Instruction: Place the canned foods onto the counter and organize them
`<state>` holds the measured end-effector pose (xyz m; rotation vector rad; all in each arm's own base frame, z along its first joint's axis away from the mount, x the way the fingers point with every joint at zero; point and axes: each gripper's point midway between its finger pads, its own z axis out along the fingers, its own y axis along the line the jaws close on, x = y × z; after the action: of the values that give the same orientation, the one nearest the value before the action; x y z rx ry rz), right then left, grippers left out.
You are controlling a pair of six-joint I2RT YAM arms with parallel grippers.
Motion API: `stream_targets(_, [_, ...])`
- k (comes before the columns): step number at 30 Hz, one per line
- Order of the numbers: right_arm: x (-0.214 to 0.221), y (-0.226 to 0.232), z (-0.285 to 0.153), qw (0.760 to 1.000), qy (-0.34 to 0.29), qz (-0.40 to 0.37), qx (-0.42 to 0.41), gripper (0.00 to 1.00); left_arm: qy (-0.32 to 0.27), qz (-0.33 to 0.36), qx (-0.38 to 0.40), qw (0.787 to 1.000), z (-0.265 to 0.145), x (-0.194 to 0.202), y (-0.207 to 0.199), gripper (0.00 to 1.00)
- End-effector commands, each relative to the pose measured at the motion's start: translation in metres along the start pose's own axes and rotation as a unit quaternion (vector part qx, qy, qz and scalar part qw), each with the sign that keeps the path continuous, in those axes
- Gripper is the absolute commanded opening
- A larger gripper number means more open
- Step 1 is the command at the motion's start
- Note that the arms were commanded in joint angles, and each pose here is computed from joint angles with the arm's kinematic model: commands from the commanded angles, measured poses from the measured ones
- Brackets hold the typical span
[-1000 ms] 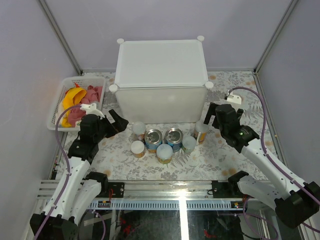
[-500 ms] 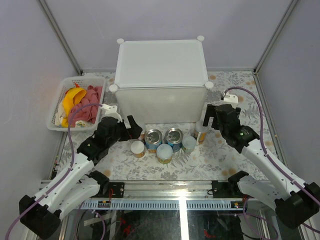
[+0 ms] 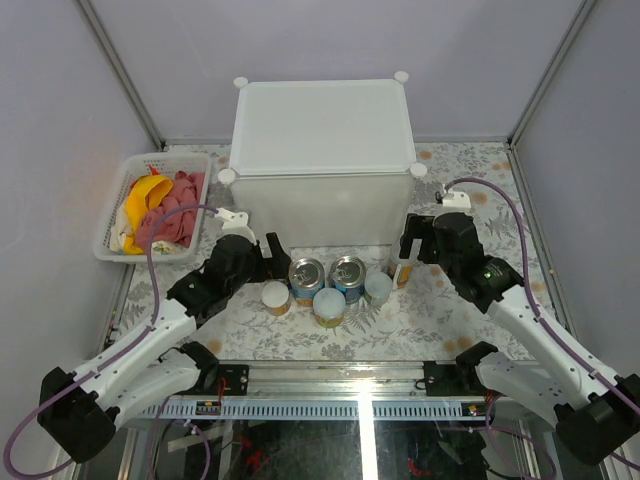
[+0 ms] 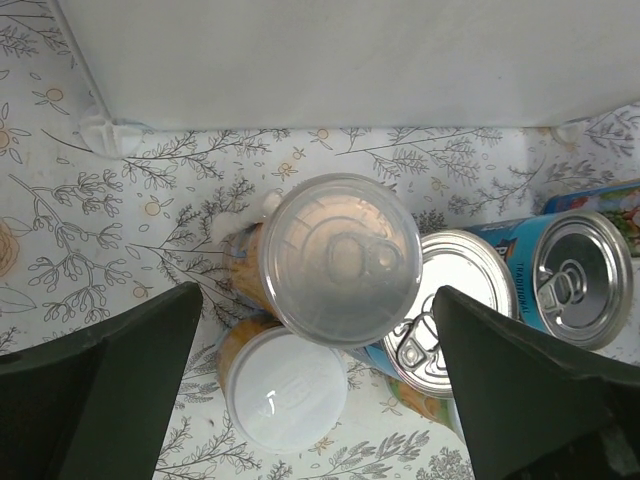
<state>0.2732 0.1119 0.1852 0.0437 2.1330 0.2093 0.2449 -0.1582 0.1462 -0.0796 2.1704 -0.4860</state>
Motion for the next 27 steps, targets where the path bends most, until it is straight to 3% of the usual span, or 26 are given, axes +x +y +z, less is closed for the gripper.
stream_targets(1, [-0.001, 0.017, 0.0, 1.0, -0.005, -0.007, -0.03, 0.99, -0.058, -0.005, 0.007, 0.998, 0.002, -0.032, -0.014, 1.0])
stream_targets(12, [0.006, 0.027, 0.004, 0.999, 0.008, -0.022, -0.027, 0.99, -0.067, -0.002, 0.0, 0.998, 0.008, -0.035, -0.015, 1.0])
stream_targets(20, [0.008, 0.014, 0.009, 0.999, 0.019, -0.013, 0.027, 0.99, -0.067, 0.004, 0.0, 0.998, 0.01, -0.037, -0.017, 1.0])
stream_targets(27, [0.021, 0.021, 0.013, 0.999, 0.028, -0.016, 0.003, 0.99, -0.068, 0.003, -0.001, 0.998, 0.011, -0.037, -0.017, 1.0])
